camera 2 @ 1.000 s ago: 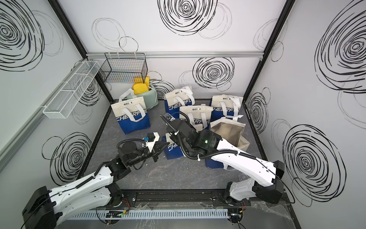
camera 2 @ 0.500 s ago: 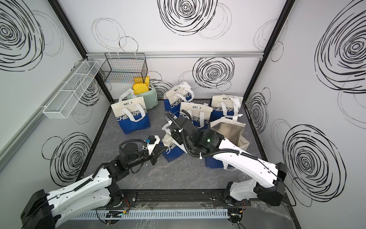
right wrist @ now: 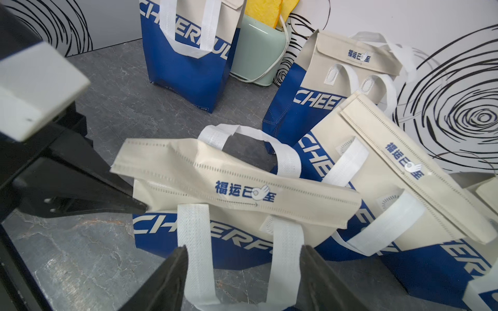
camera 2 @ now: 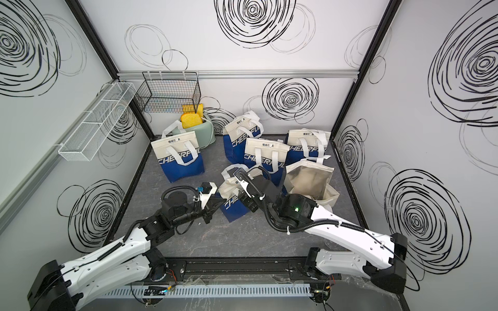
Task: Open the takeout bag
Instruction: Open the takeout bag at the center of the board.
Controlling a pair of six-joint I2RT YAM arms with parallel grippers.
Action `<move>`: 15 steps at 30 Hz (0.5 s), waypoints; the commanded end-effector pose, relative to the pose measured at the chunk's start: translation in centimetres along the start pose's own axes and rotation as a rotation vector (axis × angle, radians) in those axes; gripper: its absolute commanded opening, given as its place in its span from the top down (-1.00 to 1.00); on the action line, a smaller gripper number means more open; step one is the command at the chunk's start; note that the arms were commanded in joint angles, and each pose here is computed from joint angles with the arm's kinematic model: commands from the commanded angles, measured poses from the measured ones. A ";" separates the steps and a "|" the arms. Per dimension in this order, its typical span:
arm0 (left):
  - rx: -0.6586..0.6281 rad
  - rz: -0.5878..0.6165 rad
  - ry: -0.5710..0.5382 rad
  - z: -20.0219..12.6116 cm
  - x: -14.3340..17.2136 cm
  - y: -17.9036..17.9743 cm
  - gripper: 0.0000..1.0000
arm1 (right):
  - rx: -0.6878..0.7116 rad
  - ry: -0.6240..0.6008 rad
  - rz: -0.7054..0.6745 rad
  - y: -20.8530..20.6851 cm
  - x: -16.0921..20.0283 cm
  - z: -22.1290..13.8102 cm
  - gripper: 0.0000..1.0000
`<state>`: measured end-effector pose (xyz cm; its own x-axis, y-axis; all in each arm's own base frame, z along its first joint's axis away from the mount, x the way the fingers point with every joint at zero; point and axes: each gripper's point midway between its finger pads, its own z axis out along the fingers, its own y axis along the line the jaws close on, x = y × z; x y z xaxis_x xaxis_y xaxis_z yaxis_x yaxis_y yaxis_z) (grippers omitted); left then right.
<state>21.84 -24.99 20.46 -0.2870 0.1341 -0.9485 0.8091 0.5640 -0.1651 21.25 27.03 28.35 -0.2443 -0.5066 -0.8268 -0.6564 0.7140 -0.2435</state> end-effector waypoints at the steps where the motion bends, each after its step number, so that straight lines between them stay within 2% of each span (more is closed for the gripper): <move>1: 0.020 0.001 -0.015 -0.4 -1.3 -0.3 1.00 | -0.007 -0.061 -0.032 0.9 -1.1 -0.1 -0.41; 5: 0.023 0.005 -0.016 -0.6 -1.4 -0.3 1.00 | 0.034 -0.081 -0.057 1.0 -1.9 0.4 -0.43; 8: 0.023 0.008 -0.015 -0.8 -1.4 -0.3 1.00 | 0.082 -0.053 -0.079 0.6 -2.1 1.3 -0.43; 15: 0.026 0.012 -0.026 -1.2 -1.6 -0.5 1.00 | 0.103 -0.045 -0.093 0.9 -2.6 2.3 -0.44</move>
<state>21.42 -24.46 20.91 -0.2945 0.1348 -0.9461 0.8123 0.5568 -0.1735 22.31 29.91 26.91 -0.1789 -0.5876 -0.7891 -0.6360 0.6810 -0.3629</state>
